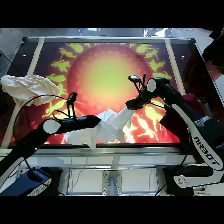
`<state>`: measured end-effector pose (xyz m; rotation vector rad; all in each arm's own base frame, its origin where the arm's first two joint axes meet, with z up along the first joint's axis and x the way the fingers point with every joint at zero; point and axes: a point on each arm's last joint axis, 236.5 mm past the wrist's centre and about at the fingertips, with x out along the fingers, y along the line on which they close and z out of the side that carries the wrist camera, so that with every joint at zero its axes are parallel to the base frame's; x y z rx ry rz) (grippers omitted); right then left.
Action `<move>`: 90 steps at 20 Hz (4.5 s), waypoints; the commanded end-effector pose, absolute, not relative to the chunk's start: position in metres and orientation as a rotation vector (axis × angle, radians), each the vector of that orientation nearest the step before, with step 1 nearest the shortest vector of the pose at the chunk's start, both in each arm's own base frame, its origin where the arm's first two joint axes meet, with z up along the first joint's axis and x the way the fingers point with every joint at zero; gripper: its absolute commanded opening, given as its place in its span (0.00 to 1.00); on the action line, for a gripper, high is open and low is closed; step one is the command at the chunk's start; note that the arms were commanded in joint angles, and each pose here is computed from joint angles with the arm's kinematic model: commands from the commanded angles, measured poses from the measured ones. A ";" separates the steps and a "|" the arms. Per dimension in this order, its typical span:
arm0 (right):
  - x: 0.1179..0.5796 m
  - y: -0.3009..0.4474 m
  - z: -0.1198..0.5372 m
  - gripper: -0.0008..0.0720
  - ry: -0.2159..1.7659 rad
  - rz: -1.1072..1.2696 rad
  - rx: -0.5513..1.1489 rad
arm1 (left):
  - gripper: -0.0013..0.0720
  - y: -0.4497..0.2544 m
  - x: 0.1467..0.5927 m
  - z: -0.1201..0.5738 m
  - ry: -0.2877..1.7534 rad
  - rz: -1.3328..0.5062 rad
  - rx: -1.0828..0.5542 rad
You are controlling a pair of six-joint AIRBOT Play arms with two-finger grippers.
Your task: Fold the shirts.
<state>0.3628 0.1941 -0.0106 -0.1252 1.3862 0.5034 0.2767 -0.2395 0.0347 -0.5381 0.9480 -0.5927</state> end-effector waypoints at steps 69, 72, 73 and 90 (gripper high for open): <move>0.280 0.182 -0.014 0.68 1.332 0.478 0.231 | 0.70 -0.032 0.229 -0.035 1.307 -0.047 -0.338; 0.273 0.193 -0.024 0.68 1.326 0.500 0.209 | 0.70 -0.035 0.207 -0.050 1.301 -0.020 -0.379; 0.272 0.198 -0.024 0.68 1.316 0.509 0.200 | 0.70 -0.040 0.205 -0.053 1.290 -0.024 -0.406; 0.245 0.258 -0.076 0.68 1.403 0.423 0.862 | 0.69 -0.049 0.226 -0.078 1.211 0.000 -0.535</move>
